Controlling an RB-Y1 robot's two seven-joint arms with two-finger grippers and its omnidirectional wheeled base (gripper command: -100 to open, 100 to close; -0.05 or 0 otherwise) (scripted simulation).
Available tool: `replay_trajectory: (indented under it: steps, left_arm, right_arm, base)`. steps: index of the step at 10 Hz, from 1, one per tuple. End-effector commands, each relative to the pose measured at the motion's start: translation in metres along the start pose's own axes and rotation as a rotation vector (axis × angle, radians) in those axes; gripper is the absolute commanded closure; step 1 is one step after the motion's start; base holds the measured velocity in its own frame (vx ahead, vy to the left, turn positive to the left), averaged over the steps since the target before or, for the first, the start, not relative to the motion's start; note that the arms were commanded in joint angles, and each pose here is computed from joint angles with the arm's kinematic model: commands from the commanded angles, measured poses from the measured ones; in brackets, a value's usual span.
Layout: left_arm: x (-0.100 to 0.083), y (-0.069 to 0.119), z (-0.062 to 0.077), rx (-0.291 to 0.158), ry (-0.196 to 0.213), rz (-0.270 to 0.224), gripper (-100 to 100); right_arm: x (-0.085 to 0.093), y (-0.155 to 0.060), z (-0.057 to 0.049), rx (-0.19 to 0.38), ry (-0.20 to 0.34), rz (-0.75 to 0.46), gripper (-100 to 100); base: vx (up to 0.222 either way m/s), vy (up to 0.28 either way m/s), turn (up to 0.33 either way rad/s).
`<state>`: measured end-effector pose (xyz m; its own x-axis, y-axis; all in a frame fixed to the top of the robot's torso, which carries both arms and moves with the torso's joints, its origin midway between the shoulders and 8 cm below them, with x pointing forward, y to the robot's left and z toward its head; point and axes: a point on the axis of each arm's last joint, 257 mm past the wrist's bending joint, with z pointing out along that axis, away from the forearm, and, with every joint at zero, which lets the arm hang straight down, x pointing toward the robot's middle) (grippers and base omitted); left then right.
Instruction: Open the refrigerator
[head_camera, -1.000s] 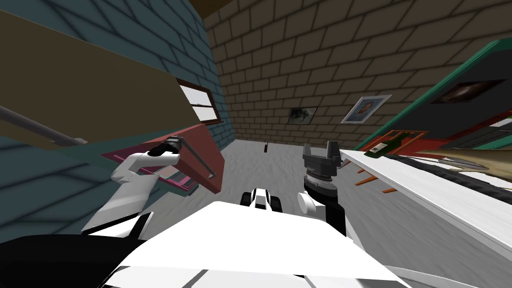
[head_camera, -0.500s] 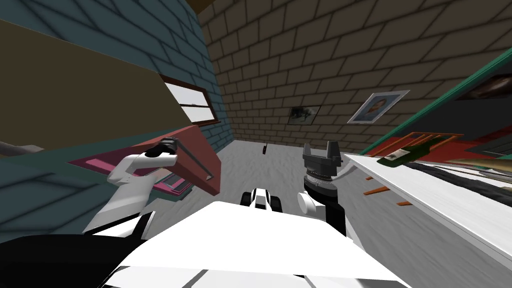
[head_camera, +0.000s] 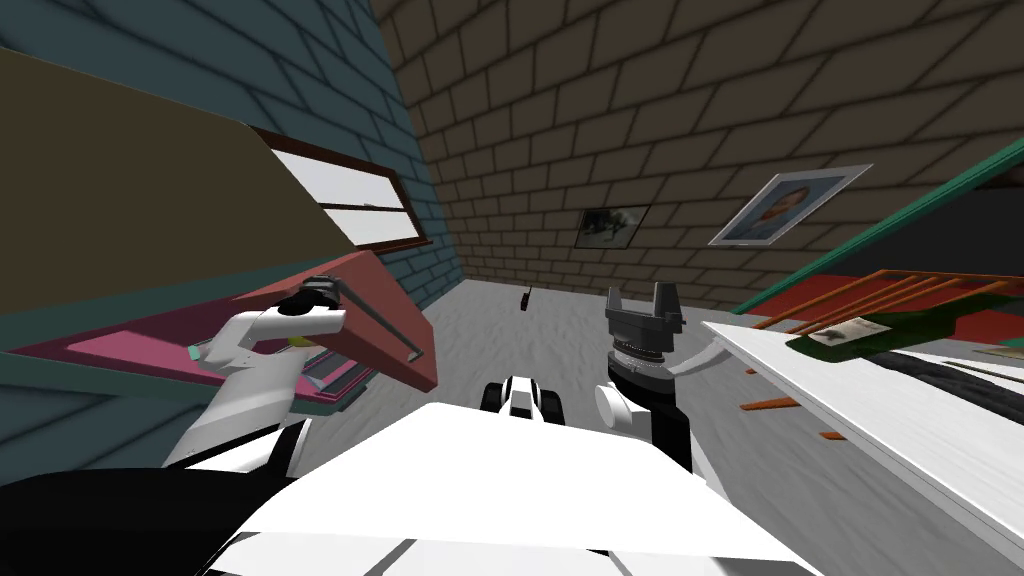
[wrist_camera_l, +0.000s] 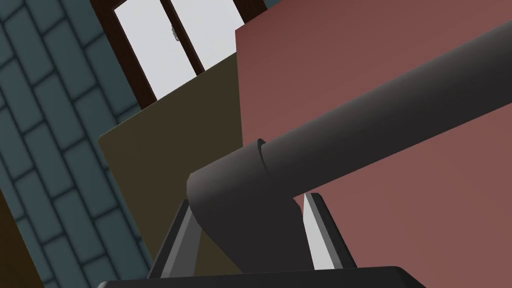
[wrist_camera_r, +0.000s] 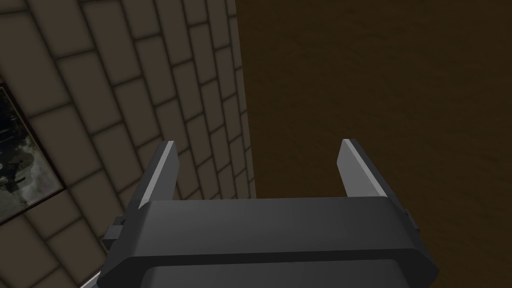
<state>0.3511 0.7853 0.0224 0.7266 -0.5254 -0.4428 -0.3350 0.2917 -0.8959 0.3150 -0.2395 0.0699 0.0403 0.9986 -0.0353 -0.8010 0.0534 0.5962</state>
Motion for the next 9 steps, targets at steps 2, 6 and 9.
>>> replay_trajectory:
  steps: [2,6,9]
  left_arm:
    - [-0.029,0.011,0.004,-0.027,-0.068,0.001,100]
    - [-0.059,0.027,0.006,-0.065,-0.141,-0.001,100]
    - [-0.066,0.009,0.003,-0.069,-0.143,0.001,-100]
  right_arm:
    - [0.0,0.0,0.0,0.0,0.0,0.0,0]
    - [0.0,0.0,0.0,0.0,0.0,0.0,0]
    - [0.0,0.0,0.0,0.0,0.0,0.0,0]
  base:
    - [0.24,-0.138,0.069]
    - [0.24,-0.165,0.046]
    - [-0.006,-0.001,-0.071]
